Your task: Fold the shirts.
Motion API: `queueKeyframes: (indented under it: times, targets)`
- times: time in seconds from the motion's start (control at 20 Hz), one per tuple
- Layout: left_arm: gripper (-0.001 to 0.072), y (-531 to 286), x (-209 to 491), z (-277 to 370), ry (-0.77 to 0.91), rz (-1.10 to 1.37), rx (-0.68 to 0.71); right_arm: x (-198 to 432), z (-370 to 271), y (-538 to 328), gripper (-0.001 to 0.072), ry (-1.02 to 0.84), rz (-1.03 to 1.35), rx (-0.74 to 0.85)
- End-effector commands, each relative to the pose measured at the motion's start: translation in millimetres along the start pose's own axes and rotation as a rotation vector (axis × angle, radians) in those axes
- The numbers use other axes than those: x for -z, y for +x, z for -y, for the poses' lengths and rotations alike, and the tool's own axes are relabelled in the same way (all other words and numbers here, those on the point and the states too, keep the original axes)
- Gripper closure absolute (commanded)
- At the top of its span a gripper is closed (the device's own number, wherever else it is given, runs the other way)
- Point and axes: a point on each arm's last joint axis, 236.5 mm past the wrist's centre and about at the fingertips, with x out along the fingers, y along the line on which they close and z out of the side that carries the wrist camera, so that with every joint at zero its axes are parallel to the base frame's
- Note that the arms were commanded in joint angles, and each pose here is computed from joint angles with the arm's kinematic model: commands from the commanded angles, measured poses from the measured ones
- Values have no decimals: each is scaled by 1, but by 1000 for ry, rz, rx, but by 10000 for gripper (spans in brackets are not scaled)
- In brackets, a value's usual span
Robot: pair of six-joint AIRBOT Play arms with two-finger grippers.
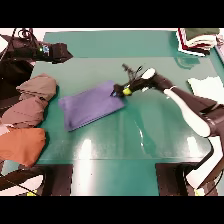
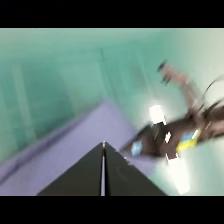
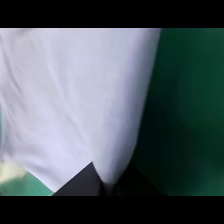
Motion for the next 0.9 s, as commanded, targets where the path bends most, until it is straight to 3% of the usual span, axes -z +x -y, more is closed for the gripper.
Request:
queueKeyframes:
  times: [0.0,0.2,0.45,0.65,0.85]
  targets:
    - [681,8,9,27,54,-17,36,-46,49,-95,697,-24,150,185]
    - [681,14,20,58,94,-39,89,-69,137,-257,697,78,369,426]
    - [681,15,22,66,82,-44,107,-46,224,-436,697,292,684,592]
    - [681,15,21,66,40,-39,106,-12,261,-511,697,402,812,672]
    - [681,15,21,66,33,-40,106,-7,267,-526,697,415,845,692]
